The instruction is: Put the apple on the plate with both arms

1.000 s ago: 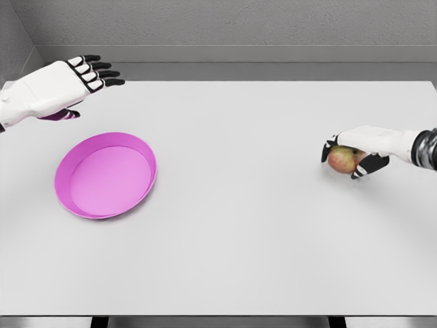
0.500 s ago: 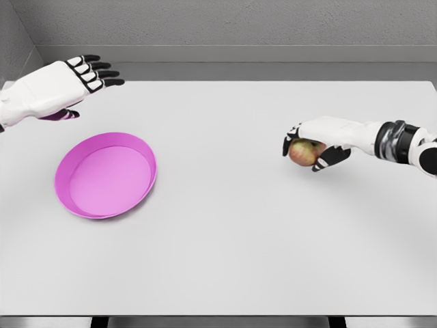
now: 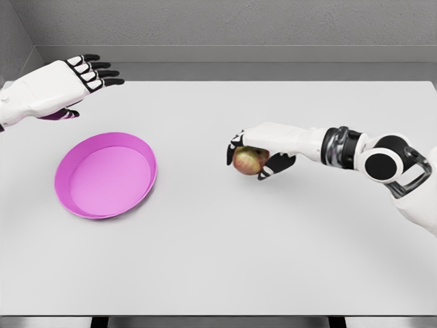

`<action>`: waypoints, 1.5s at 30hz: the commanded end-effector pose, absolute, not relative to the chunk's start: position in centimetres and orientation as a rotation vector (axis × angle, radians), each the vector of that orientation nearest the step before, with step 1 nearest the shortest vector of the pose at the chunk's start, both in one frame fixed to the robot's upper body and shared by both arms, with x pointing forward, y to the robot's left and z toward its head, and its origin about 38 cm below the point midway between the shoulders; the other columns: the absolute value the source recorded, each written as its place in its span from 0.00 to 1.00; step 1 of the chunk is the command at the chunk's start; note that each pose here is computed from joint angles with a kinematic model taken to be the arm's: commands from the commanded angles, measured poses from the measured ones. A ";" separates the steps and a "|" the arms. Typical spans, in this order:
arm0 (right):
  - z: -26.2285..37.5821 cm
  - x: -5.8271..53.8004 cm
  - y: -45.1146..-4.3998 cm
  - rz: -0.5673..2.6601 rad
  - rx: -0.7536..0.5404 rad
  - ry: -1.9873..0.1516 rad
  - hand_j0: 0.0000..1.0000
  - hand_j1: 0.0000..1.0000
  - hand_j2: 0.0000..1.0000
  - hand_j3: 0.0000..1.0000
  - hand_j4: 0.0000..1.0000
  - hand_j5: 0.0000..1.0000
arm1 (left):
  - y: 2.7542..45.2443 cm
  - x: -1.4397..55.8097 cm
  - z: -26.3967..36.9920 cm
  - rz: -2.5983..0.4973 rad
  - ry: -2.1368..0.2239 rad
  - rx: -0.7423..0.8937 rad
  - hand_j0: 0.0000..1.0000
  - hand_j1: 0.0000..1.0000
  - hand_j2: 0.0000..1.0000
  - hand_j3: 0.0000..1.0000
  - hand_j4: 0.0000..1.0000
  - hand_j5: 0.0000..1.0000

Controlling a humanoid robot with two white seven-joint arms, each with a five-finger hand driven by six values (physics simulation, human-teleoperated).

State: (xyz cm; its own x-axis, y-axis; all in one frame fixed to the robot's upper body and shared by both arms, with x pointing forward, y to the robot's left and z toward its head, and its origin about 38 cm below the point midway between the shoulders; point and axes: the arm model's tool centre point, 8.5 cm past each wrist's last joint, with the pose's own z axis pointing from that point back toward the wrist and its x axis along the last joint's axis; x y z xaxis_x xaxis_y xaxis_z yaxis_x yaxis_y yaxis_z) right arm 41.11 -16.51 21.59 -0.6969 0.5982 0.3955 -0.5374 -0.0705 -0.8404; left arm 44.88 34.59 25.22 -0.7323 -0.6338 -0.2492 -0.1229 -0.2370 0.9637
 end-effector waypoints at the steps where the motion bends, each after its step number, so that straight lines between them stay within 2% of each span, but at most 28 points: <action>1: 21.5 40.9 -14.9 1.858 -0.030 -1.454 0.54 0.54 0.54 0.54 0.54 0.54 | 34.6 44.8 25.2 -2.026 -1.678 0.901 1.00 1.00 1.00 1.00 1.00 1.00; 15: 21.3 40.9 -12.5 1.882 0.013 -1.468 0.54 0.54 0.54 0.54 0.54 0.54 | 34.6 44.8 25.2 -2.026 -1.678 0.901 1.00 1.00 1.00 1.00 1.00 1.00; 16: 21.3 40.9 -12.4 1.883 0.013 -1.469 0.62 0.62 0.62 0.62 0.62 0.62 | 34.6 44.8 25.2 -2.027 -1.677 0.902 1.00 1.00 1.00 1.00 1.00 1.00; 17: 21.3 41.0 -12.5 1.877 0.007 -1.461 1.00 1.00 1.00 1.00 1.00 1.00 | 34.6 44.9 25.3 -2.025 -1.679 0.903 1.00 1.00 1.00 1.00 1.00 1.00; 28: 21.4 41.0 -12.9 1.874 -0.005 -1.452 1.00 1.00 1.00 1.00 1.00 1.00 | 34.6 44.8 25.2 -2.026 -1.678 0.901 1.00 1.00 1.00 1.00 1.00 1.00; 30: 23.1 42.0 -15.6 1.853 -0.094 -1.450 1.00 1.00 1.00 1.00 1.00 1.00 | 34.6 44.8 25.3 -2.024 -1.679 0.900 1.00 1.00 1.00 1.00 1.00 1.00; 33: 29.2 43.7 -26.5 1.687 -0.393 -1.476 1.00 1.00 1.00 1.00 1.00 1.00 | 34.6 44.8 25.3 -2.025 -1.681 0.900 1.00 1.00 1.00 1.00 1.00 1.00; 36: 32.5 42.3 -33.3 1.578 -0.542 -1.564 1.00 1.00 1.00 1.00 1.00 1.00 | 34.4 44.8 25.2 -2.028 -1.684 0.895 1.00 1.00 1.00 1.00 1.00 1.00; 41: 34.5 41.1 -37.1 1.549 -0.640 -1.581 1.00 1.00 1.00 1.00 1.00 1.00 | 32.1 45.2 24.4 -2.017 -1.741 0.850 1.00 1.00 1.00 1.00 1.00 1.00; 43: 33.7 40.9 -37.4 1.568 -0.631 -1.542 1.00 1.00 1.00 1.00 1.00 1.00 | 30.5 45.2 23.7 -2.025 -1.769 0.809 1.00 1.00 1.00 1.00 1.00 1.00; 45: 32.1 40.9 -36.1 1.629 -0.577 -1.533 1.00 1.00 1.00 1.00 1.00 1.00 | 29.3 45.3 23.3 -2.036 -1.789 0.780 1.00 1.00 1.00 1.00 1.00 1.00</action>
State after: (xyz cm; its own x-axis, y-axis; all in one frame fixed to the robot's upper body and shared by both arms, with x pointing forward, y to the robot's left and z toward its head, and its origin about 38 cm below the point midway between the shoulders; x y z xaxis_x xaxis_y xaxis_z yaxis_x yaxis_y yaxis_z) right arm 41.06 -36.20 32.30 -0.5521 0.8074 0.2082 -0.2383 0.0865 -0.9673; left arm 45.40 30.50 24.03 -0.7823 -0.5862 -0.2104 -0.1249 -0.1834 0.9751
